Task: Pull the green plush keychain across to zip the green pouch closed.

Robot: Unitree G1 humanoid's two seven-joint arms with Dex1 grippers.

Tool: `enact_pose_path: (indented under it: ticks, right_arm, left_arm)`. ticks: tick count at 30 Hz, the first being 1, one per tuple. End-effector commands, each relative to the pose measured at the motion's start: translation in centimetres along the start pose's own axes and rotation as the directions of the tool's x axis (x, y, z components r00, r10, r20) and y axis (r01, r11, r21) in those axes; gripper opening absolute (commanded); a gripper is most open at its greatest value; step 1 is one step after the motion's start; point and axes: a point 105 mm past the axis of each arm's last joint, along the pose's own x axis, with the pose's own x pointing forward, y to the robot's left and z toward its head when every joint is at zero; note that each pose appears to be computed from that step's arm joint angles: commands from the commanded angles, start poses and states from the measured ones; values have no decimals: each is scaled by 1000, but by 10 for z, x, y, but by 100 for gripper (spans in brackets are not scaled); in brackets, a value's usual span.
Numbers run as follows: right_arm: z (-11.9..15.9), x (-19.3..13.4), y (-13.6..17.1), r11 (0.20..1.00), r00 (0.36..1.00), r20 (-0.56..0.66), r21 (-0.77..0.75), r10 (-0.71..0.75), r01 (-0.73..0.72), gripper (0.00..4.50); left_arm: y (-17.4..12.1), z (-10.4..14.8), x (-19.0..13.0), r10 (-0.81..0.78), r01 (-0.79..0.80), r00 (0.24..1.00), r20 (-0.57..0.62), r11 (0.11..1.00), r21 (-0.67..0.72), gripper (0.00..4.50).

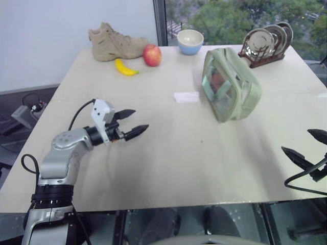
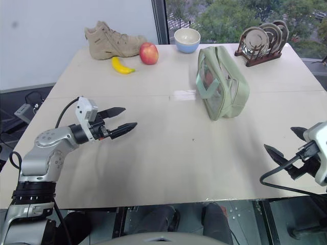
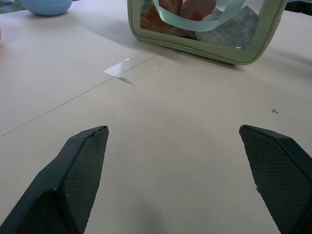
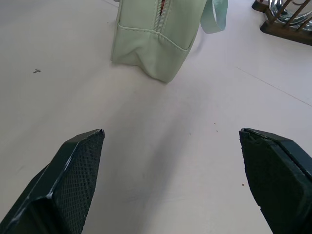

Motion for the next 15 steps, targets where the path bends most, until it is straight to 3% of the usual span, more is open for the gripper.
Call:
enact_pose_path:
  ticks: [1,9,15]
  right_arm:
    - [10,0,-2,999,1000,27,-34,-16,17,450]
    - [22,15,-2,999,999,7,8,-49,49,450]
    - [73,53,2,990,987,161,130,26,-47,450]
  left_arm:
    - [-1,17,-3,-6,4,999,47,999,38,449]
    - [-12,32,7,-77,72,989,123,996,46,449]
    - [-30,42,18,-181,162,972,152,978,130,449]
